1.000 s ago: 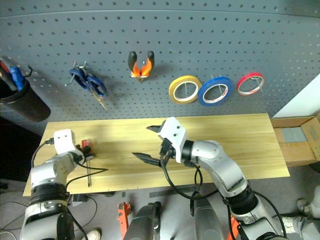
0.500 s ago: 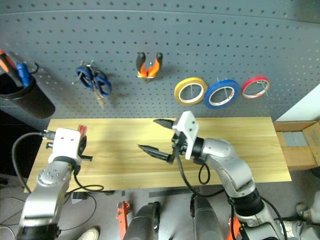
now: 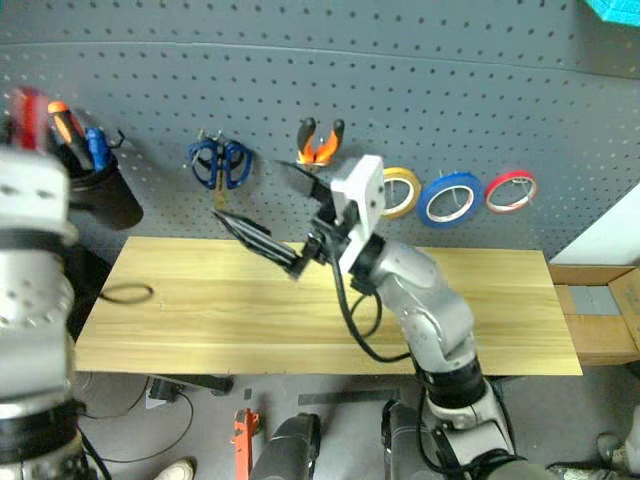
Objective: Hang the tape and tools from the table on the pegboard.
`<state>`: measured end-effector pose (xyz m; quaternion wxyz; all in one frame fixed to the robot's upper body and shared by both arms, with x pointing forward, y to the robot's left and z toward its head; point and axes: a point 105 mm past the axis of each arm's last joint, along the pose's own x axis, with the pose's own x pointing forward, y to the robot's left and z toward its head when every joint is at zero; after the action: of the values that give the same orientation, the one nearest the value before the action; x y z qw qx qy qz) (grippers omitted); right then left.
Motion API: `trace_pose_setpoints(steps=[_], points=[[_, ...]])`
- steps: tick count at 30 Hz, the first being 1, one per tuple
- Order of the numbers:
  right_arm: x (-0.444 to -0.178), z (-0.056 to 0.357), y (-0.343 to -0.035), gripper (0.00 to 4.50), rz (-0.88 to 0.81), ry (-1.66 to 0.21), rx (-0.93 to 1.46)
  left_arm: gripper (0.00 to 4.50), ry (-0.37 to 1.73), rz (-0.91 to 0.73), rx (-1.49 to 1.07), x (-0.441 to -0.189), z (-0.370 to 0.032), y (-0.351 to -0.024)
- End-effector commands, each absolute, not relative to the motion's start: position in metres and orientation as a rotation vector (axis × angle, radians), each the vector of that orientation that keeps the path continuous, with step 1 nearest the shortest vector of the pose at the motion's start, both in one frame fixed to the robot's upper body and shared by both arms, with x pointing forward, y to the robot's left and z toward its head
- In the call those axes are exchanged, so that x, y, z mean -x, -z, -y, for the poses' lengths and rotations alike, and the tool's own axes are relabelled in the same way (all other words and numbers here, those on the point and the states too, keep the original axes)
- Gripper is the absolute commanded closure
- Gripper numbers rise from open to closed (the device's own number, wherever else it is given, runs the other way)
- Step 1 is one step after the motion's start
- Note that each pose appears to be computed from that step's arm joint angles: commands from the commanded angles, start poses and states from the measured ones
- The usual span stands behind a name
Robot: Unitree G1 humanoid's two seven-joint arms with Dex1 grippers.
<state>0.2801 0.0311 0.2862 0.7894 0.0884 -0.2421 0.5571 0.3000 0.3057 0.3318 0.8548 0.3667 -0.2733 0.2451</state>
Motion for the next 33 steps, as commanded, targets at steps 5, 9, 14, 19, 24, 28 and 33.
trace_pose_setpoints(steps=[5,9,14,19,24,28,33], points=[[-0.289,-0.037,-0.3,0.0,0.59,-1.147,-0.173,3.69,-0.487,0.598,-0.553,-0.344,-0.312,-0.349],[-0.29,-0.038,-0.301,0.0,0.595,-1.133,-0.17,3.69,-0.442,0.622,-0.516,-0.36,-0.306,-0.357],[-0.294,-0.036,-0.299,0.0,0.583,-1.115,-0.162,3.69,-0.433,0.665,-0.479,-0.372,-0.307,-0.374],[-0.296,-0.036,-0.295,0.0,0.572,-1.108,-0.151,3.69,-0.438,0.706,-0.461,-0.375,-0.309,-0.391],[-0.296,-0.035,-0.295,0.0,0.573,-1.102,-0.148,3.69,-0.434,0.67,-0.439,-0.381,-0.316,-0.379],[-0.297,-0.034,-0.294,0.0,0.569,-1.094,-0.142,3.69,-0.448,0.636,-0.406,-0.377,-0.318,-0.361],[-0.297,-0.033,-0.291,0.0,0.563,-1.093,-0.14,3.69,-0.494,0.607,-0.369,-0.366,-0.324,-0.35]])
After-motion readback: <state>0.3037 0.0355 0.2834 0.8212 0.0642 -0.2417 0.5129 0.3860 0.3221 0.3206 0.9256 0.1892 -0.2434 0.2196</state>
